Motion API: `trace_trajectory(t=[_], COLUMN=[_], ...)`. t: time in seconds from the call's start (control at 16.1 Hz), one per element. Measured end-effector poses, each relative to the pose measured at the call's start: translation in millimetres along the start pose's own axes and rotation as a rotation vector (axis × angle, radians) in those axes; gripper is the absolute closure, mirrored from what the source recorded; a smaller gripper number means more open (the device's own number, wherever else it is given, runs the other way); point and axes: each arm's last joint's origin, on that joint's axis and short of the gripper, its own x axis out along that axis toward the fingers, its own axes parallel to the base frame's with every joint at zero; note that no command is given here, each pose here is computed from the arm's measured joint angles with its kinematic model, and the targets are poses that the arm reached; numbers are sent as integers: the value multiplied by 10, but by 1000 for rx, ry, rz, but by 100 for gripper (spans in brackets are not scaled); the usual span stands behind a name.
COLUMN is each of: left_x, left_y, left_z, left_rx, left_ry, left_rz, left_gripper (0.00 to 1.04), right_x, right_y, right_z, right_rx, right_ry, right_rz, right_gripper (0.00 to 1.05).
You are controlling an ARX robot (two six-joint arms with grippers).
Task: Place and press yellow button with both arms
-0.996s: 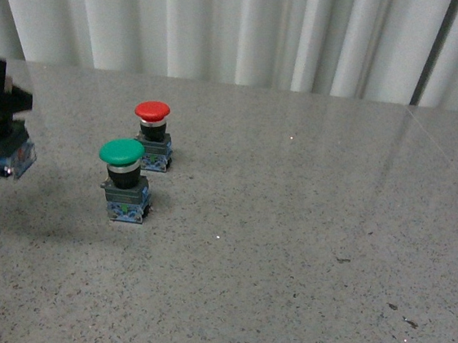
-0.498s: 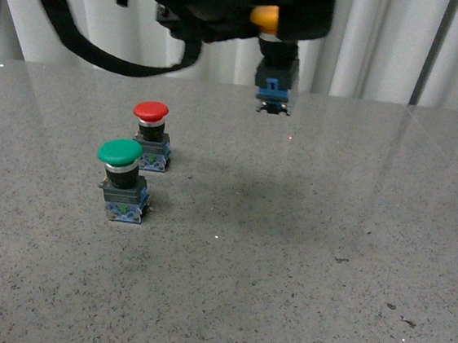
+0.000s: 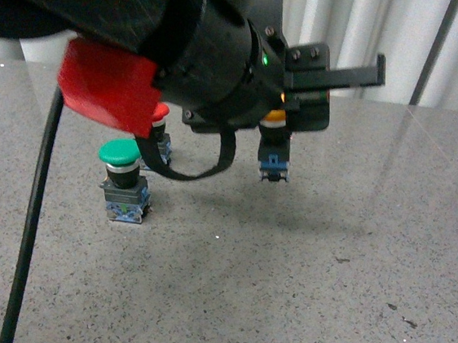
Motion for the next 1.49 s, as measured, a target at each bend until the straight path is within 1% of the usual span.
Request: trace_trajectory(t=[0.06,0.12,0.19,0.25,0.37,0.5,0.62,0.87,0.93,1.0,1.06,1.18,1.25,1.37,1.49], left_x=[135,216,264,258,263,263,263,264,264,265,260,155,59,-311,-704], left_y=[-98,-199,-201,-226,-225,-225,-227,-226,-225,-223,-223,-227,-224,-209,-101], left_z=[-136,-141,-231,-230,-226,-225,-222,-218,-215,-212,-197,-88,21,316,484], left_rx=[2,-9,3,7,6,6,5,4,3,2,0,-4,-1,52,137], left_ry=[37,30,64,58,50,49,45,41,38,35,23,-24,-72,-220,-325], left_rz=[-6,0,37,48,52,53,52,54,53,53,49,35,27,9,28], left_gripper=[68,68,68,68,50,47,38,24,18,16,8,7,7,7,7], right_x=[0,0,0,0,0,0,0,0,0,0,0,0,0,0,0], right_y=[0,0,0,0,0,0,0,0,0,0,0,0,0,0,0], right_z=[0,0,0,0,0,0,0,0,0,0,0,0,0,0,0], right_rx=[0,0,0,0,0,0,0,0,0,0,0,0,0,0,0], right_ry=[0,0,0,0,0,0,0,0,0,0,0,0,0,0,0], right_rz=[0,0,0,0,0,0,0,0,0,0,0,0,0,0,0], right_gripper=[7,7,7,7,7,7,7,7,7,7,7,7,7,7,7])
